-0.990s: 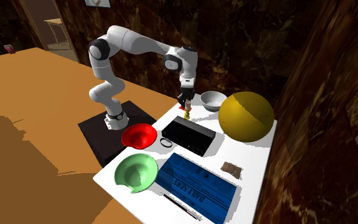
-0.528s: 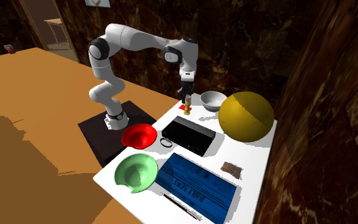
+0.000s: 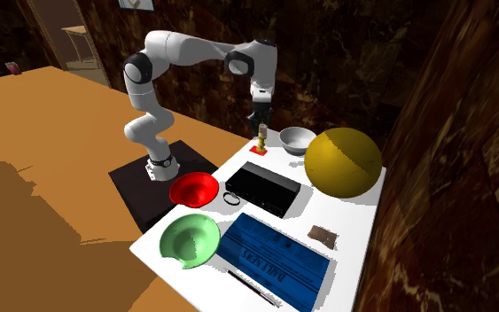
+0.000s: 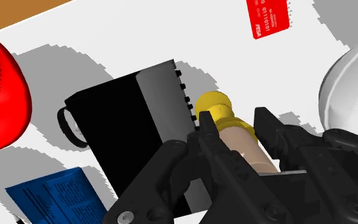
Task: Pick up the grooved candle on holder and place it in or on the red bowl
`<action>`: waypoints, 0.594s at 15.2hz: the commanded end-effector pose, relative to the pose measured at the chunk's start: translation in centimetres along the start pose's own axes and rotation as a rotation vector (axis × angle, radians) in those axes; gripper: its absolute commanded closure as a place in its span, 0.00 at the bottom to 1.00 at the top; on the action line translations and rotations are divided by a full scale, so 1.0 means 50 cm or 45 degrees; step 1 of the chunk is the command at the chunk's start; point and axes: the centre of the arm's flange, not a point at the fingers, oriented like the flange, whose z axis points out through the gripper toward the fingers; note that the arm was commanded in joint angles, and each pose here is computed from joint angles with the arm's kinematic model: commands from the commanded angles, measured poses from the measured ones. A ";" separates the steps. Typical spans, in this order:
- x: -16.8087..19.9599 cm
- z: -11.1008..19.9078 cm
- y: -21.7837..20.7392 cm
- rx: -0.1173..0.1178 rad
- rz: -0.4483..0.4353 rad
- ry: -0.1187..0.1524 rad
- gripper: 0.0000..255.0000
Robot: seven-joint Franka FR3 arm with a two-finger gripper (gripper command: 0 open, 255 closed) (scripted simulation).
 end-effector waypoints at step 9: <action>-0.009 -0.078 0.081 0.000 0.000 -0.001 1.00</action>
